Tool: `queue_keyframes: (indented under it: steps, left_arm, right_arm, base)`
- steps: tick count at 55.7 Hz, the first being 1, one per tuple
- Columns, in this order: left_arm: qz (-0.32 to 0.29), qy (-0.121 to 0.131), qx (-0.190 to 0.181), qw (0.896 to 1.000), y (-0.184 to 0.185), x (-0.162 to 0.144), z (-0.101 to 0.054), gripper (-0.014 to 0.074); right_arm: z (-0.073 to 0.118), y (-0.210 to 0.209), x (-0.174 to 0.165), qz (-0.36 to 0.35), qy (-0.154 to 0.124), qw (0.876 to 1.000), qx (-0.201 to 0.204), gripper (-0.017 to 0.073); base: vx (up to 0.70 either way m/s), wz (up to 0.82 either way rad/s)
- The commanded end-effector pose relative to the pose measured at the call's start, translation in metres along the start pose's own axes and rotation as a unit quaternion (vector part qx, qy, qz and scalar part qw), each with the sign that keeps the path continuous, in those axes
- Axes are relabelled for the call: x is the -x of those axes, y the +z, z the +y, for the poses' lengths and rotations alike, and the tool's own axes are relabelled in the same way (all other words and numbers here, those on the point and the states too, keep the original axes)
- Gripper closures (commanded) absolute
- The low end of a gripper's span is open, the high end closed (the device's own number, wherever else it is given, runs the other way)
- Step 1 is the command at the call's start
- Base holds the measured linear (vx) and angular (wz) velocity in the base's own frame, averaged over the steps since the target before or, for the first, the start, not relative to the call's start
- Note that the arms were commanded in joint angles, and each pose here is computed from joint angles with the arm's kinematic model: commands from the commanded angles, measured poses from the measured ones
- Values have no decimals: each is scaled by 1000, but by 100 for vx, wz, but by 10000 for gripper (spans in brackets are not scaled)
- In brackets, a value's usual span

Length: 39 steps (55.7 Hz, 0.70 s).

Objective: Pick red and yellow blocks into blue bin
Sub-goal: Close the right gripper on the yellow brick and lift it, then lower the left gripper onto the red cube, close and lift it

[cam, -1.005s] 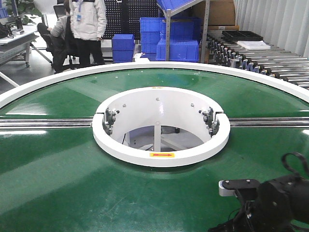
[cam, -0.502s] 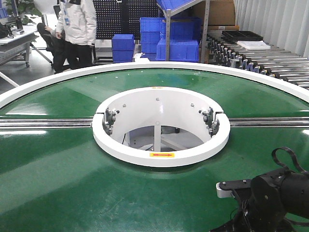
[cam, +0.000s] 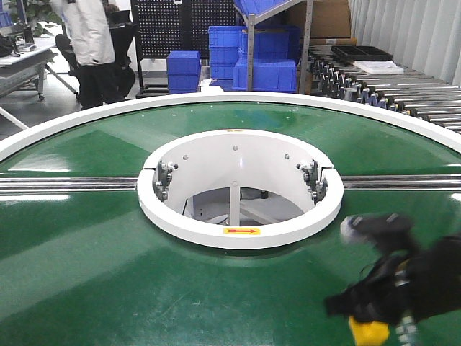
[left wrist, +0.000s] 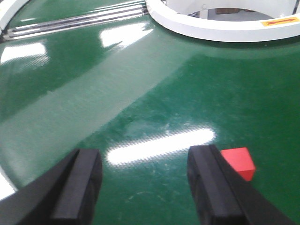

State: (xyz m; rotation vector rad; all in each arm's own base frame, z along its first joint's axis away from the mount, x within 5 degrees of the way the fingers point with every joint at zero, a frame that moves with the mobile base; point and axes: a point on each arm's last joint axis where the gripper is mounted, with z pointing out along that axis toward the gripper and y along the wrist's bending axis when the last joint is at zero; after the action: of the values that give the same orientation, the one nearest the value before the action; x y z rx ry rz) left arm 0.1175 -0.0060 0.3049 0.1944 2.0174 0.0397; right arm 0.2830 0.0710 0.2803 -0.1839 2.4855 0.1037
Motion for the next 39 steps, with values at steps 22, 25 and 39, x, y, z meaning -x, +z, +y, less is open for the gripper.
queue_keyframes:
  steps: [22, 25, 39]
  left_arm:
    - [22, -83, -104, 991, 39, 73, -6, 71]
    - [35, -93, -115, 988, 50, 77, -8, 71]
    - [96, -62, -166, 979, 105, 83, -38, 74]
  right_arm:
    - [-10, -101, -32, -180, -9, 984, -2, 568]
    - [-10, -101, -32, -180, -4, 984, -1, 568]
    - [-10, -101, -33, -178, 3, 984, 1, 568]
  base:
    - [0, 0]
    - [0, 0]
    - [0, 0]
